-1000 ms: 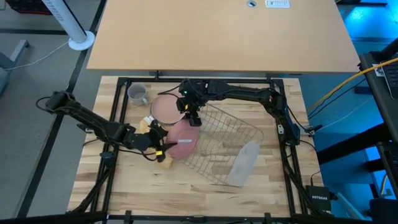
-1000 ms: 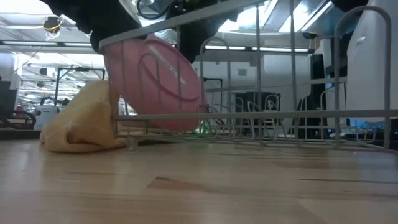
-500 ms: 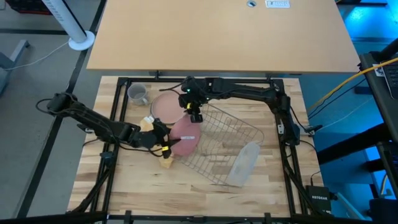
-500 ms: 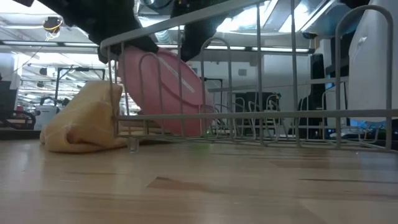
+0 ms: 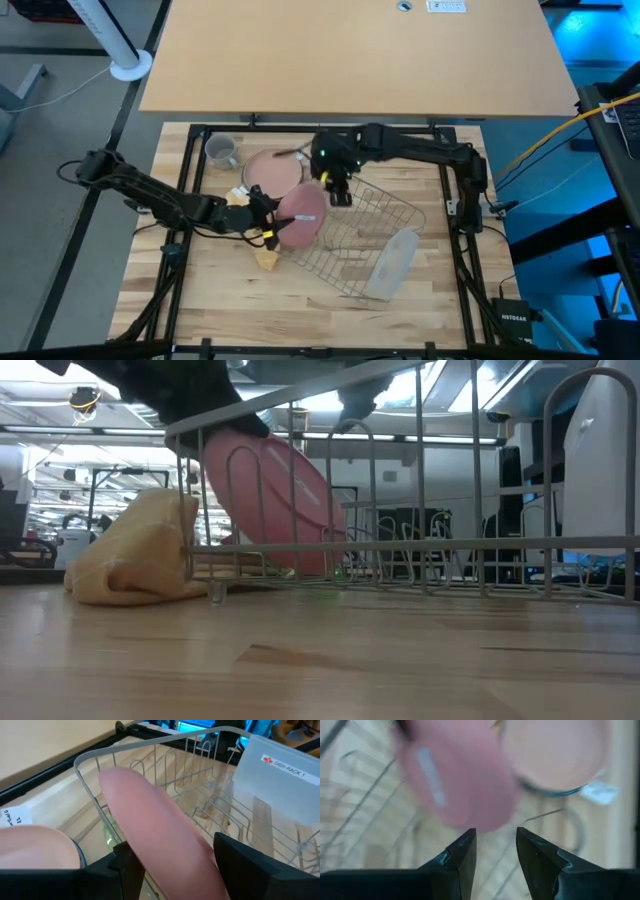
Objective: Sort dishes
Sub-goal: Put the pink plate in the dish rack
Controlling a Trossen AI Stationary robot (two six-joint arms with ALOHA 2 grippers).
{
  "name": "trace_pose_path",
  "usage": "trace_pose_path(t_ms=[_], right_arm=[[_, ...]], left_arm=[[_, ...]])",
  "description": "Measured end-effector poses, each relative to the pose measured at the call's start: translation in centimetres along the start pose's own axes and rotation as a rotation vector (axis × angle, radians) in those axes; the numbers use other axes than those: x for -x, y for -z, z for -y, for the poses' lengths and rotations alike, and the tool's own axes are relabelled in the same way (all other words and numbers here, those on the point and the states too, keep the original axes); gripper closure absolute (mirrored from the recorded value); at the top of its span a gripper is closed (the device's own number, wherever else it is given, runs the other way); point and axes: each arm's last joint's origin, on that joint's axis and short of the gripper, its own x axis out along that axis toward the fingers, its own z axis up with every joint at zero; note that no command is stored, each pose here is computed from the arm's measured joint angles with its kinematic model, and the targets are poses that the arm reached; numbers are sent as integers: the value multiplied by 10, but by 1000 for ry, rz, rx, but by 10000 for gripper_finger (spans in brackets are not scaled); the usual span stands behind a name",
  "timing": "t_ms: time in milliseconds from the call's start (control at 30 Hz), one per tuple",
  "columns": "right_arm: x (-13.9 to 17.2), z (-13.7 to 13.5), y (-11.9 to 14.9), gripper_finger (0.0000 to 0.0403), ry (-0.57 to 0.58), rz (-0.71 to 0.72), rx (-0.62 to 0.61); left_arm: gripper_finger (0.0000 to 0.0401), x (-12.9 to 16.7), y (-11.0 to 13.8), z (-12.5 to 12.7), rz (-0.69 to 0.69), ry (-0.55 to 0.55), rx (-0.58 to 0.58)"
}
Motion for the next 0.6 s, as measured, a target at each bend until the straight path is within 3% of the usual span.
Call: trace_pose_path(t_ms=[133, 400, 600], right_arm=[[-3, -31, 3, 260, -13, -91, 14], [-3, -88, 16, 260, 139, -292, -11], [-27, -119, 37, 260, 213, -405, -21]], left_arm=[[189, -4, 4, 1, -14, -8, -4], [189, -8, 7, 2, -28, -13, -10], [189, -7, 7, 2, -31, -14, 18]])
